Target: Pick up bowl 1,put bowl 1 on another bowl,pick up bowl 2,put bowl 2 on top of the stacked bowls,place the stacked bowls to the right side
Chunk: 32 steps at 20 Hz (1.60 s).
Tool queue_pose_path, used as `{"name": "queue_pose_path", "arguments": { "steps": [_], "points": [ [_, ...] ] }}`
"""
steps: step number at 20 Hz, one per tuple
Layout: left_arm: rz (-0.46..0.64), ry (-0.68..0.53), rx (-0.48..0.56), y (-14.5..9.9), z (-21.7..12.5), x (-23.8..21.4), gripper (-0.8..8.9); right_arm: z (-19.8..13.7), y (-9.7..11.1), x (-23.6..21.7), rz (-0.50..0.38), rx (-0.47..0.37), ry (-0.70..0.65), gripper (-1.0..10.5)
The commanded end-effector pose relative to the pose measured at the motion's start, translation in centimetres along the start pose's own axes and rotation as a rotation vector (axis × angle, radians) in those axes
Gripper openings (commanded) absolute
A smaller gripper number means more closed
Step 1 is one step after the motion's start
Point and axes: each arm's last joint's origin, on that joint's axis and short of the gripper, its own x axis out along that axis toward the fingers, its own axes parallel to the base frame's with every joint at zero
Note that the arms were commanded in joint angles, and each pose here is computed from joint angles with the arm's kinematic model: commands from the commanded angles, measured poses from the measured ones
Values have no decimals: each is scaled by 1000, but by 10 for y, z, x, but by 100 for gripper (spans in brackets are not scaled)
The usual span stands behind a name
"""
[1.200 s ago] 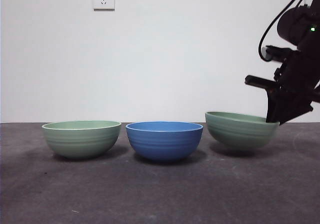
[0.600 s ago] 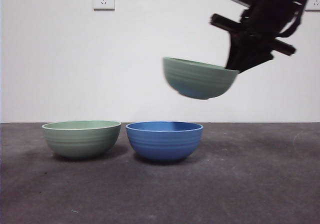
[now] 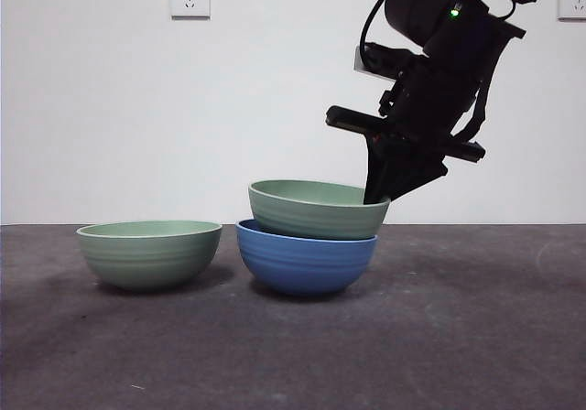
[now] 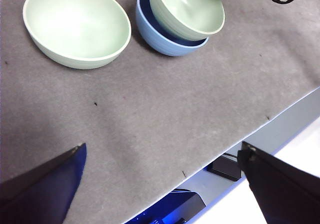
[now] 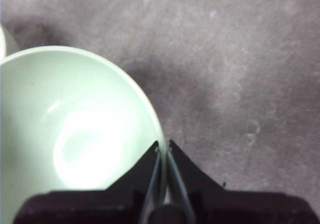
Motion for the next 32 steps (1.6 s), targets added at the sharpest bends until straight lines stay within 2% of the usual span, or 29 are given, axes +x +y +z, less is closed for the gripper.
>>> {"name": "queue_pose_path", "arguments": {
  "steps": [1,5,9,13,16,21,27,32],
  "points": [
    [12,-2,2,0,1,0,617,-3,4,9,8,-7,17,-13],
    [20,12,-7,4,5,5,617,-7,12,17,22,-49,42,0],
    [20,16,-10,10,12,12,617,-7,15,16,29,-54,39,230],
    [32,8,-10,19,23,24,617,3,18,5,36,-58,5,233],
    [88,18,-35,32,34,39,617,15,22,-26,43,-65,-66,230],
    [154,-10,-110,54,55,77,617,16,23,-107,39,-83,-142,230],
    [285,88,-149,73,85,130,616,-7,24,-196,45,-104,-223,229],
    [363,175,-145,88,119,172,616,-33,22,-234,43,-98,-187,228]
  ]
}}
